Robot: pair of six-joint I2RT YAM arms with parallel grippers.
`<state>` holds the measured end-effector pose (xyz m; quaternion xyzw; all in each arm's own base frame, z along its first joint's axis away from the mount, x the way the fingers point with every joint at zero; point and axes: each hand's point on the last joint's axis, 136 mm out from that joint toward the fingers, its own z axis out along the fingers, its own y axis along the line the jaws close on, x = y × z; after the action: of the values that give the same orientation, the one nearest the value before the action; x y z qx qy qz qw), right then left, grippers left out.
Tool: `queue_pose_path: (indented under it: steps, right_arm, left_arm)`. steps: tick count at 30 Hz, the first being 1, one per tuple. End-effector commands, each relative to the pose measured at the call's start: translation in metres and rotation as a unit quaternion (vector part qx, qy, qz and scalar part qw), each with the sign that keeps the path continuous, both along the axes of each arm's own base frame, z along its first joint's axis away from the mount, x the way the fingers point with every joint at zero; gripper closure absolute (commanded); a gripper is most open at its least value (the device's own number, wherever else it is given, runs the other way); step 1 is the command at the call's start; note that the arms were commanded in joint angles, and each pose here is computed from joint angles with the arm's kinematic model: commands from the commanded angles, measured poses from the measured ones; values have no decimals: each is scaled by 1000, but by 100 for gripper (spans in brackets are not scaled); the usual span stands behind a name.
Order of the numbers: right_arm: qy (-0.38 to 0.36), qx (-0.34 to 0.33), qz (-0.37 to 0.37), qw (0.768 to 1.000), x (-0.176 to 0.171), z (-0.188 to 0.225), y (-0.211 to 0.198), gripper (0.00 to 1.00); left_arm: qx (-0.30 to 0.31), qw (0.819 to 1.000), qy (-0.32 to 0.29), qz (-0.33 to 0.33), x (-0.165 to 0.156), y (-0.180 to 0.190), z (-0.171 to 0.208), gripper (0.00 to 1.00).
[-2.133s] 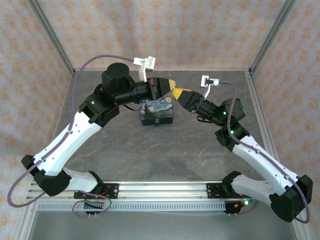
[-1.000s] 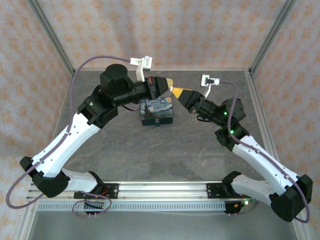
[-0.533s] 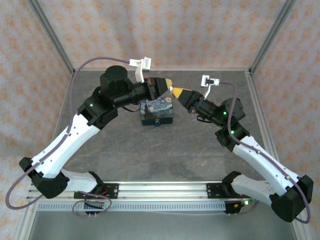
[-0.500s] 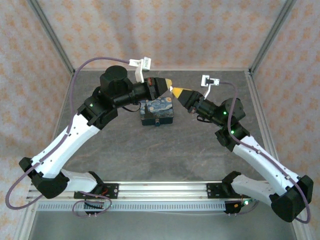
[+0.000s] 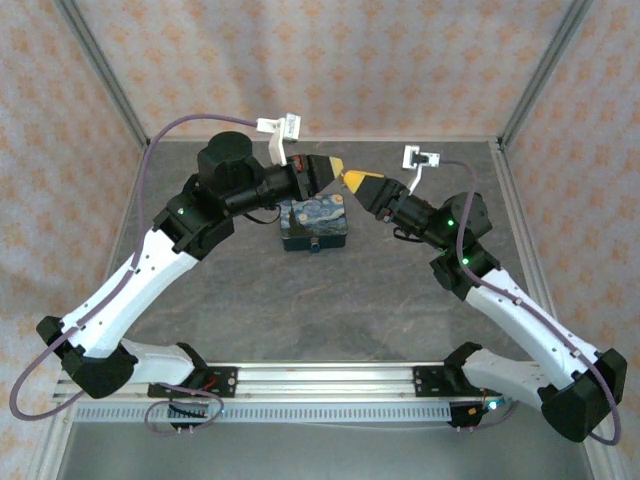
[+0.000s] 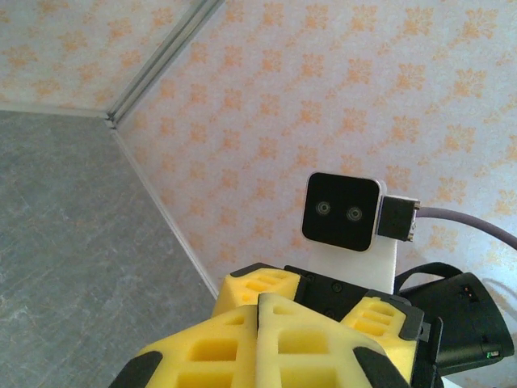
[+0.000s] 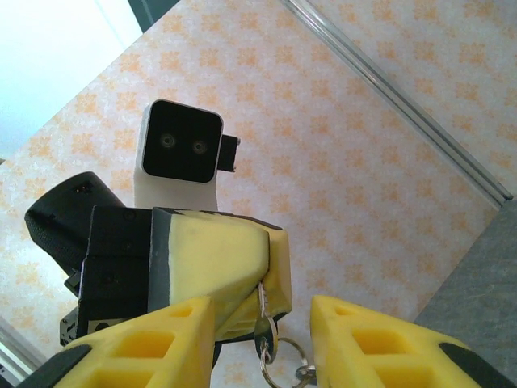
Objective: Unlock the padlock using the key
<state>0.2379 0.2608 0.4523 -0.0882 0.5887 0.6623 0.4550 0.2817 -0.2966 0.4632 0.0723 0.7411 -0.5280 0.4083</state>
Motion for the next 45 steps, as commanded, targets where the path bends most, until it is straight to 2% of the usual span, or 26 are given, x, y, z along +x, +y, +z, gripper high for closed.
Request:
queue_pose_path:
  steps: [1,8,18,20,26,32,43,44,45]
  right_arm:
    - [-32,16,23,999,-12,23,2,63]
    - [-29,9,33,999,-12,20,8,66]
    - [-12,-11,6,1000,-1,11,7,82]
    - [-11,-13,0,1000,0,9,6,89]
    - [-14,-12,-6,1000,0,10,4,100]
    - [-20,-12,-34,999,1,11,-5,100]
    - [-21,-23,-34,999,0,9,-5,100]
    - [-19,-26,-35,999,0,7,-5,100]
    - [-17,-30,-36,999,0,5,-5,100]
  left_arm:
    - [-17,1000,-19,12,0,4,12,100]
    - [-13,999,-18,27,3,7,11,100]
    - [-17,999,-21,33,5,8,13,100]
    - [-18,999,-23,34,4,9,15,100]
    - [-20,999,-25,35,2,12,16,100]
    - [-23,999,-27,36,-2,15,14,100]
    - [-18,999,-26,39,-3,17,12,100]
    - [-14,999,-24,43,-2,19,10,95]
    - [-9,998,-22,51,-1,21,9,76]
